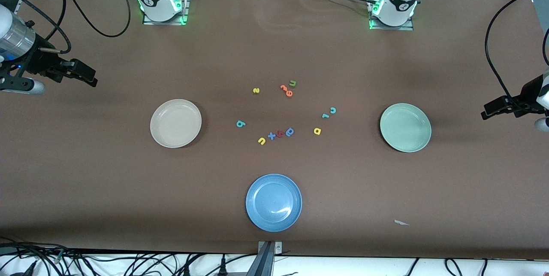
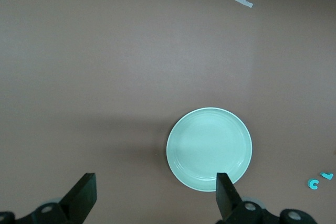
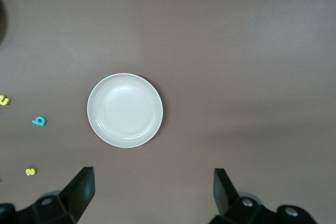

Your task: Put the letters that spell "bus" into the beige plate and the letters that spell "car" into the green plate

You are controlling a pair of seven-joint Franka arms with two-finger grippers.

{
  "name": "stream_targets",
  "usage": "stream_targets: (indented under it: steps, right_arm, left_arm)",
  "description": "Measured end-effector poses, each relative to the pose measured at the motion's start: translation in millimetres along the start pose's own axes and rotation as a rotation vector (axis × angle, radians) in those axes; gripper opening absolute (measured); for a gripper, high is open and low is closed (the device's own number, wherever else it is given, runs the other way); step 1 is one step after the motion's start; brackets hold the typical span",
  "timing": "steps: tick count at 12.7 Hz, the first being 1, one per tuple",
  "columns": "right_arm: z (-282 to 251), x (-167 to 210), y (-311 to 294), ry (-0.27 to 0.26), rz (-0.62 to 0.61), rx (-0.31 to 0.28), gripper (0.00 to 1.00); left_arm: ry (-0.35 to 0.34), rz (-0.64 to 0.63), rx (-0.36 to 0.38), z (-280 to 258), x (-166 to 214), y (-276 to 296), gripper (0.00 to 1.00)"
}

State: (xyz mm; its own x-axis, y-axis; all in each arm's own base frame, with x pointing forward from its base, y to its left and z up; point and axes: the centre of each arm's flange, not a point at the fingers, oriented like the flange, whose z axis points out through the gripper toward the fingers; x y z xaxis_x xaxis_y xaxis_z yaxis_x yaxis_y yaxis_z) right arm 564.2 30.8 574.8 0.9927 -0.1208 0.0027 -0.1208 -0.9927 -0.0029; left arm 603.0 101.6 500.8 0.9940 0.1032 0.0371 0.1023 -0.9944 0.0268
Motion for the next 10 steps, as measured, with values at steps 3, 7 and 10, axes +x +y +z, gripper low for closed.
stream_targets:
  steps: [3, 7, 10]
  right_arm:
    - [0.0, 0.0, 0.0, 0.0, 0.0, 0.0, 1.0]
    - [0.0, 0.0, 0.0, 0.0, 0.0, 0.0, 1.0]
    - [0.0, 0.0, 0.0, 0.0, 0.0, 0.0, 1.0]
  left_arm:
    - [-0.001, 0.0, 0.0, 0.6, 0.1, 0.0, 1.0]
    - [-0.002, 0.0, 0.0, 0.9, 0.2, 0.0, 1.0]
    - [-0.007, 0.0, 0.0, 2.9, 0.3, 0.0, 1.0]
